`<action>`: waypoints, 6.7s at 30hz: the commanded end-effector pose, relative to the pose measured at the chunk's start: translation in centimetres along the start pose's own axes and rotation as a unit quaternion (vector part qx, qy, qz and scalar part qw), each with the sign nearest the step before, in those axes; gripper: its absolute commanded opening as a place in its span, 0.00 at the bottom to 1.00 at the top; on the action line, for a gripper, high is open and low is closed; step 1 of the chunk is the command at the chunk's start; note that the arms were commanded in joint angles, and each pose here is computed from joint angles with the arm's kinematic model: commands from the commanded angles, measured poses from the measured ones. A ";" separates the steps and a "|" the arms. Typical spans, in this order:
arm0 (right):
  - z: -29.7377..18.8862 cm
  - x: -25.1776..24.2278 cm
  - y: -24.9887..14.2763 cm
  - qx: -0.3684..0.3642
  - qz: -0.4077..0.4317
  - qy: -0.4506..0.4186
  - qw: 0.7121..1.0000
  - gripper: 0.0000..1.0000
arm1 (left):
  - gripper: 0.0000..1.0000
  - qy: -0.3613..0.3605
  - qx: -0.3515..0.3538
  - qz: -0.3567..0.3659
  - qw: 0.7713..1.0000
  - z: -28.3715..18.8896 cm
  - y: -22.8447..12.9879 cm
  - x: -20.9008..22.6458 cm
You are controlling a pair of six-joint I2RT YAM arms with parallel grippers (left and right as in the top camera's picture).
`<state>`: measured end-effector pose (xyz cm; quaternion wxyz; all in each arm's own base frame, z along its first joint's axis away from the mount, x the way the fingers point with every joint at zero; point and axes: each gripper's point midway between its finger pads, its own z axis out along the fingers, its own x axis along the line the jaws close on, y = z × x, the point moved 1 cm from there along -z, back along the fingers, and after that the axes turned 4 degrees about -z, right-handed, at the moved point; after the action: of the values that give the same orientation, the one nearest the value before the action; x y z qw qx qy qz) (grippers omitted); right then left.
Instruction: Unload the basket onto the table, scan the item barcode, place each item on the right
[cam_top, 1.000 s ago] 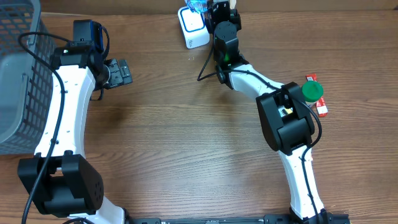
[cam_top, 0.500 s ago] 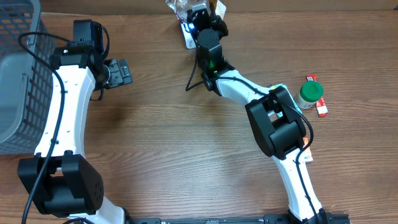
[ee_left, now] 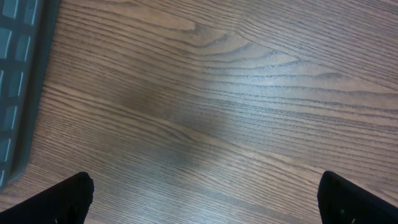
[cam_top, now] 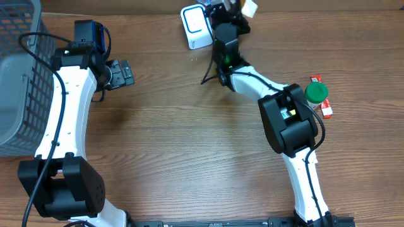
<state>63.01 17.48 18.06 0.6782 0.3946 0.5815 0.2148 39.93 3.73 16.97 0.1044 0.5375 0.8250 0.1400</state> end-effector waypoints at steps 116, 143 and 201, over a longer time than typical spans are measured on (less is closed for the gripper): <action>-26.1 -7.9 -7.2 0.476 0.110 0.543 0.683 1.00 | 1.00 -0.004 -0.016 0.014 1.000 -1.0 0.5 -0.4; -30.3 -18.3 1.9 0.304 0.154 0.525 0.779 1.00 | 1.00 -0.004 -0.016 0.013 1.000 -1.0 0.5 -0.3; -37.7 -23.9 -6.0 -0.248 0.305 0.258 0.883 1.00 | 1.00 -0.004 -0.016 0.013 1.000 -1.0 0.5 -0.3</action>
<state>19.35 6.93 30.19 0.5025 0.2718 0.5147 0.6393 39.93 3.73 16.99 0.1045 0.5374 0.8250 0.1401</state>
